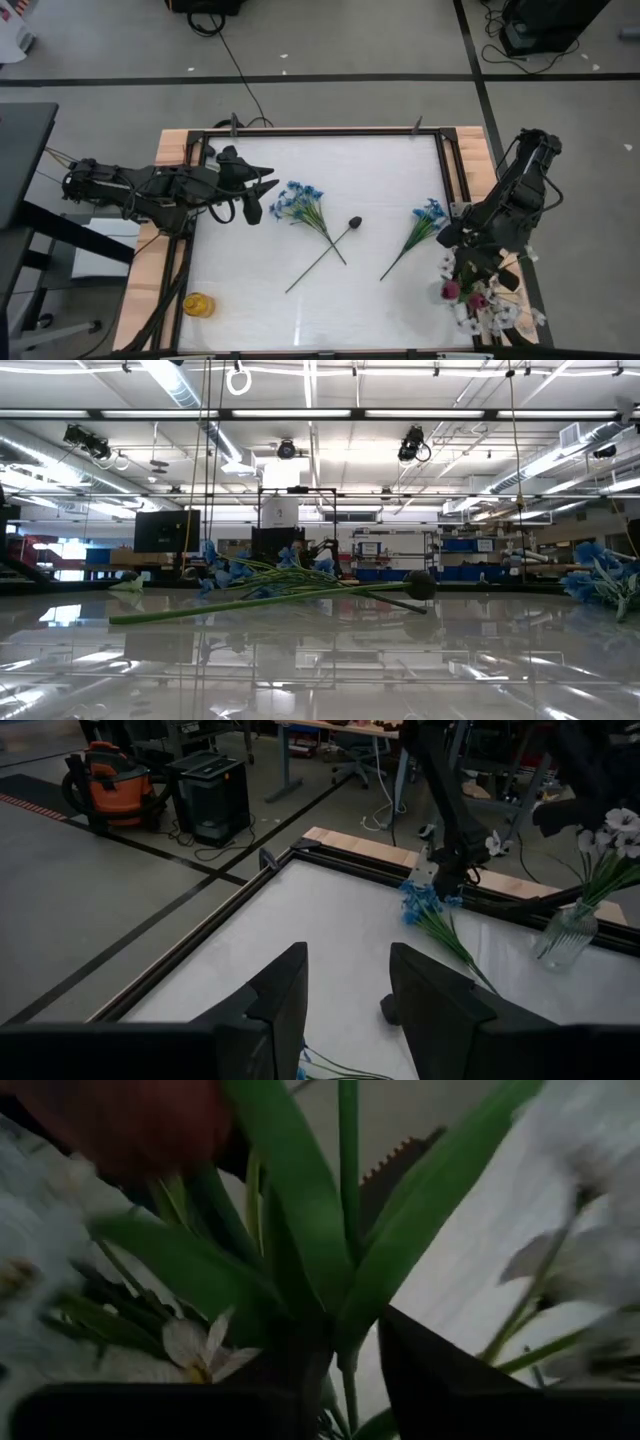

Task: Sort flowers into vase by color
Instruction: Put the red tulip into the transparent vase, then put the left blue flowers into the yellow vase

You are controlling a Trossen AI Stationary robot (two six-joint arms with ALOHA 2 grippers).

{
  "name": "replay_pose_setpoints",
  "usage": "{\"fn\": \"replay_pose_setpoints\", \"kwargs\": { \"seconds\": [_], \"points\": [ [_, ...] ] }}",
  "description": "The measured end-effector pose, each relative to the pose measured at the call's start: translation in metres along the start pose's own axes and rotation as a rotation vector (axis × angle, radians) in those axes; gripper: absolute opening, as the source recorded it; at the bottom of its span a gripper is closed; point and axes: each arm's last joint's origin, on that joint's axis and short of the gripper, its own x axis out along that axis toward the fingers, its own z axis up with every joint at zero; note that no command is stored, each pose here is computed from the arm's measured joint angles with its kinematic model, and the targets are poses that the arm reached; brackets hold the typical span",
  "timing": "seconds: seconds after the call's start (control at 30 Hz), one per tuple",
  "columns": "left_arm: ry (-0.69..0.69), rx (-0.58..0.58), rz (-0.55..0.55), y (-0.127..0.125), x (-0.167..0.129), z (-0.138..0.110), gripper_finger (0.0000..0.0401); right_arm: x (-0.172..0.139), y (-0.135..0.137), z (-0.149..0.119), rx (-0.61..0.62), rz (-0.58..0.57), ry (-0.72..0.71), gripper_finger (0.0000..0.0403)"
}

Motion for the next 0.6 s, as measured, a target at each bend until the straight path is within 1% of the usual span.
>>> {"fn": "replay_pose_setpoints", "kwargs": {
  "seconds": [0.13, 0.23, 0.33, 0.47, 0.6],
  "points": [
    [-0.001, 0.0, -0.001, 0.0, 0.0, 0.0, 0.0149, -0.012, 0.003, 0.008, 0.006, 0.008, -0.037, 0.0148],
    [-0.001, 0.0, -0.001, 0.0, 0.0, 0.0, 0.0149, -0.024, 0.005, 0.013, 0.024, 0.015, -0.051, 0.0168],
    [-0.001, -0.001, 0.0, 0.0, 0.0, 0.0, 0.0149, -0.035, 0.007, 0.016, 0.029, 0.025, -0.071, 0.0175],
    [-0.004, -0.002, -0.001, 0.0, 0.0, 0.0, 0.0149, -0.05, 0.01, 0.024, 0.031, 0.044, -0.143, 0.0173],
    [-0.004, -0.003, -0.002, 0.0, 0.0, 0.0, 0.0149, -0.062, 0.012, 0.029, 0.059, 0.062, -0.192, 0.0172]
  ]
}}
